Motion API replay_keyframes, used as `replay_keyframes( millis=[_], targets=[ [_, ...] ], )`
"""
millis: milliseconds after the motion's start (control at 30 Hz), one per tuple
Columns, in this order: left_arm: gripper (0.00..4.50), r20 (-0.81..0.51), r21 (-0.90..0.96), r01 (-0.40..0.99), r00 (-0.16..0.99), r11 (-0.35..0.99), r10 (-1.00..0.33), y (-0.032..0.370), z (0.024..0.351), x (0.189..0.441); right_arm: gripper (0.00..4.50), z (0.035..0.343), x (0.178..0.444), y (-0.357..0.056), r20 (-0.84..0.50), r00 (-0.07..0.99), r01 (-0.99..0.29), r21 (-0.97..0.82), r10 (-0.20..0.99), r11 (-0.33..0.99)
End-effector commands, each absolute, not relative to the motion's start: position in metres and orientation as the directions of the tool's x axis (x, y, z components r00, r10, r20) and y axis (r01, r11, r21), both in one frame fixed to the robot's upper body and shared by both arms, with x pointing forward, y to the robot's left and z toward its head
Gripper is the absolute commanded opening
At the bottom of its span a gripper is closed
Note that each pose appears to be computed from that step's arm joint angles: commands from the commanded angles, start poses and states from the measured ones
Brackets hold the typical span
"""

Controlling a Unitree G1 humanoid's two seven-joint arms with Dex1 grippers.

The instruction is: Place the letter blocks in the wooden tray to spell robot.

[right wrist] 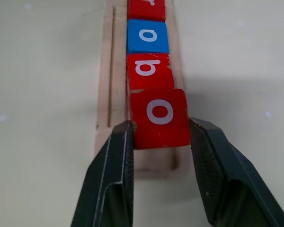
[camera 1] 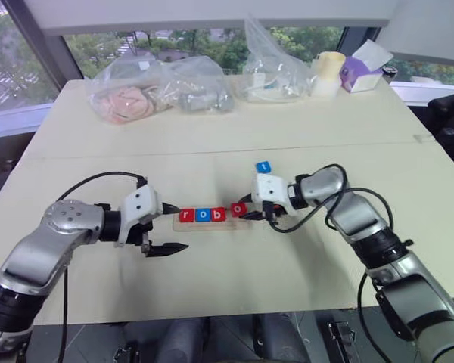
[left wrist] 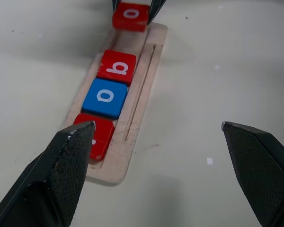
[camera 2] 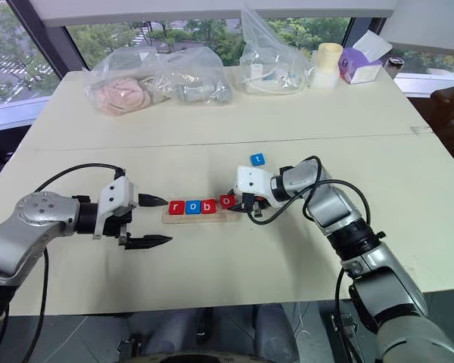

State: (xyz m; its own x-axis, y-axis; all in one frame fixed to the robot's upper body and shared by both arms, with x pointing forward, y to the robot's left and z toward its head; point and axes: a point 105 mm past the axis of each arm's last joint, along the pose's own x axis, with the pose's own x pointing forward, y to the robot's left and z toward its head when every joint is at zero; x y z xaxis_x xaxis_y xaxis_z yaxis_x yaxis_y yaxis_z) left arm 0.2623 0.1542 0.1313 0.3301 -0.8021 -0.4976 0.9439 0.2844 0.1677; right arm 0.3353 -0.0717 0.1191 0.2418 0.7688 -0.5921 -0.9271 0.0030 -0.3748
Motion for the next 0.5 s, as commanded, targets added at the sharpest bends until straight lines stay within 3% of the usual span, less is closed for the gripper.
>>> replay_keyframes(
  millis=[33, 500],
  targets=[
    [4.5, -0.482, 0.199, 0.937, 0.349, 0.288, -0.803, 0.1523, 0.1398, 0.2602, 1.11, 0.1267, 0.3431, -0.0621, -0.588, 0.279, -0.908, -0.418, 0.759, 0.01],
    [4.5, -0.474, 0.199, 0.931, 0.363, 0.305, -0.802, 0.1481, 0.1397, 0.2599, 1.11, 0.1251, 0.3386, -0.0584, -0.606, 0.261, -0.914, -0.407, 0.751, -0.01]
  ],
)
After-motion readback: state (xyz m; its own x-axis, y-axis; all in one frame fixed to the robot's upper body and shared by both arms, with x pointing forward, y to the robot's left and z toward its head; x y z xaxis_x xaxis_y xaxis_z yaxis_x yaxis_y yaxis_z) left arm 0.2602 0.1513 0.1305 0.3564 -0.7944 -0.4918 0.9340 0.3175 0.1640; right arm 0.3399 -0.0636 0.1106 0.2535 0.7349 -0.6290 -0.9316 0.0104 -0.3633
